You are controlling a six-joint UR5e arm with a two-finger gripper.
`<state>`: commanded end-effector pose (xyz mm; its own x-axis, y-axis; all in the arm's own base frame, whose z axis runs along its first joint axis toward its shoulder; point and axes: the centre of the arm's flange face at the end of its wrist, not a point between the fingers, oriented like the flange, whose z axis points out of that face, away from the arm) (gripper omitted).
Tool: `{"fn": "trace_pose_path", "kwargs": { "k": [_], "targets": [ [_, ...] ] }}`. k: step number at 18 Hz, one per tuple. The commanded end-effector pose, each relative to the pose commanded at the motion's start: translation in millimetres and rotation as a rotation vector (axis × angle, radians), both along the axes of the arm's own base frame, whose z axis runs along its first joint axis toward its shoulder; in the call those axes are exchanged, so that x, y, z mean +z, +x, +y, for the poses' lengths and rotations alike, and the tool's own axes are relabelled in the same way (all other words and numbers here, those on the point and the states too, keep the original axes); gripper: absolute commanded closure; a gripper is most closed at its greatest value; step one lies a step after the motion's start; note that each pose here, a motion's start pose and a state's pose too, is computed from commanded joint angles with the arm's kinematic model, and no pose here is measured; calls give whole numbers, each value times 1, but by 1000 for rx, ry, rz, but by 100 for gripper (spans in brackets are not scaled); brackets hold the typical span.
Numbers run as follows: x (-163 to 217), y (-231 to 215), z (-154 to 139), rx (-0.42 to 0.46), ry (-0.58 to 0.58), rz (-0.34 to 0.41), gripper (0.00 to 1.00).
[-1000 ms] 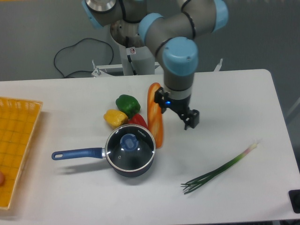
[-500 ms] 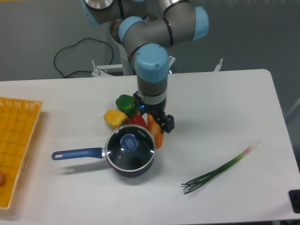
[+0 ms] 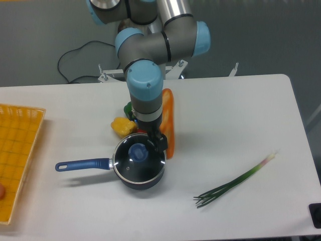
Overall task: Open the lid
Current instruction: 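Lower the gripper onto the blue knob of the glass lid, then close the gripper around the blue lid knob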
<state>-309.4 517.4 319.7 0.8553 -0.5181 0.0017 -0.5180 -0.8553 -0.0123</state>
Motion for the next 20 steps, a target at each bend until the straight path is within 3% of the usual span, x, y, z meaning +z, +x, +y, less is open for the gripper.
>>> {"fn": "trace_pose_path", "kwargs": {
  "k": [6,20],
  "targets": [
    [-5,-7,23,14,14,13,0],
    [-21,2,33,51,-6,-1,0]
  ]
}}
